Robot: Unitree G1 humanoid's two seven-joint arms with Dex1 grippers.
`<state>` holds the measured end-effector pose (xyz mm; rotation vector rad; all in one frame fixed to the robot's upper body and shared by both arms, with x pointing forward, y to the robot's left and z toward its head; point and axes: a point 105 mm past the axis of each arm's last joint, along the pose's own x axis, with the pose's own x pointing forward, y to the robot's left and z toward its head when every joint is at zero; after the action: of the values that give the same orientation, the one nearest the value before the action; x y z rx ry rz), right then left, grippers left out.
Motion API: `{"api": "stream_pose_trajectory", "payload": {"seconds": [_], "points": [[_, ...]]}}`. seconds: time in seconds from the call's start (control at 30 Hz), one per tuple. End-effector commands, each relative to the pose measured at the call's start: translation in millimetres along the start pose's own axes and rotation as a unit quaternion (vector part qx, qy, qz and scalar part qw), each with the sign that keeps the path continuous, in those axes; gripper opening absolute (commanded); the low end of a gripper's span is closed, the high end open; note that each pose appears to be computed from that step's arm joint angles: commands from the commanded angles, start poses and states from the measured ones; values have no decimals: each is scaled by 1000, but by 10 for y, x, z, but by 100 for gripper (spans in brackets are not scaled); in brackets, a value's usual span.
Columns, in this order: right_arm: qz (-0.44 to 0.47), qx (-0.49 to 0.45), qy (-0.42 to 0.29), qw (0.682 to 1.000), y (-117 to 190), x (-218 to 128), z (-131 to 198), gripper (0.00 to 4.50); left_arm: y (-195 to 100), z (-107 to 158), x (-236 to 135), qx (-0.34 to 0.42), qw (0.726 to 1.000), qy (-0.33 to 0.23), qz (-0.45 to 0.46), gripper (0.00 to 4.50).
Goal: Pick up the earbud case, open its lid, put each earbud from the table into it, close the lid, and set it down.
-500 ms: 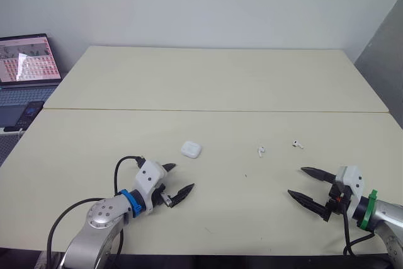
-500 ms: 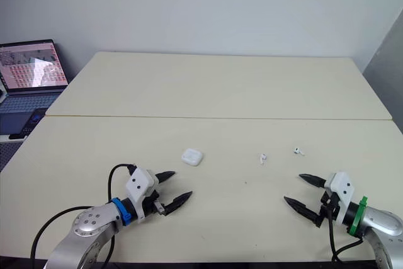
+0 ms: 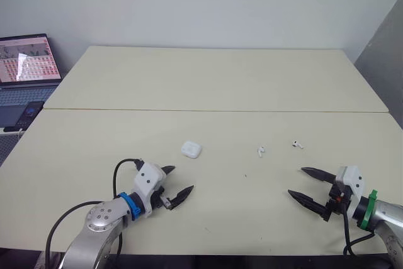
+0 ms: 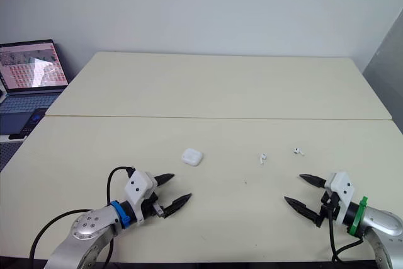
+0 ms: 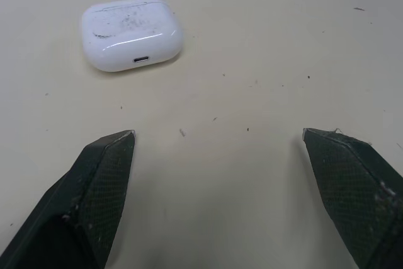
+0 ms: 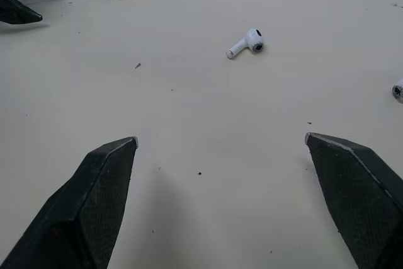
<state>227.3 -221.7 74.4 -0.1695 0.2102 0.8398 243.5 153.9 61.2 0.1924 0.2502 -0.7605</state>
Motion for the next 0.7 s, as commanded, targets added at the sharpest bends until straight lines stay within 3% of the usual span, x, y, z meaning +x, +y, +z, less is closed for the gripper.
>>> {"api": "stream_pose_trajectory", "payload": {"seconds": [0.03, 0.27, 0.47, 0.7], "points": [[2, -19, -7, 1000, -19, -34, 77, 448, 11, 116, -29, 9, 1000, -22, 6, 450], [25, -23, -34, 999, 71, 17, 204, 448, 19, 291, 94, -34, 995, -76, 53, 450], [74, -42, -69, 994, 295, 115, 421, 448, 127, 338, 315, -16, 990, -78, 114, 450], [100, -52, -90, 990, 448, 243, 610, 448, 218, 370, 546, -48, 983, -79, 156, 450]]}}
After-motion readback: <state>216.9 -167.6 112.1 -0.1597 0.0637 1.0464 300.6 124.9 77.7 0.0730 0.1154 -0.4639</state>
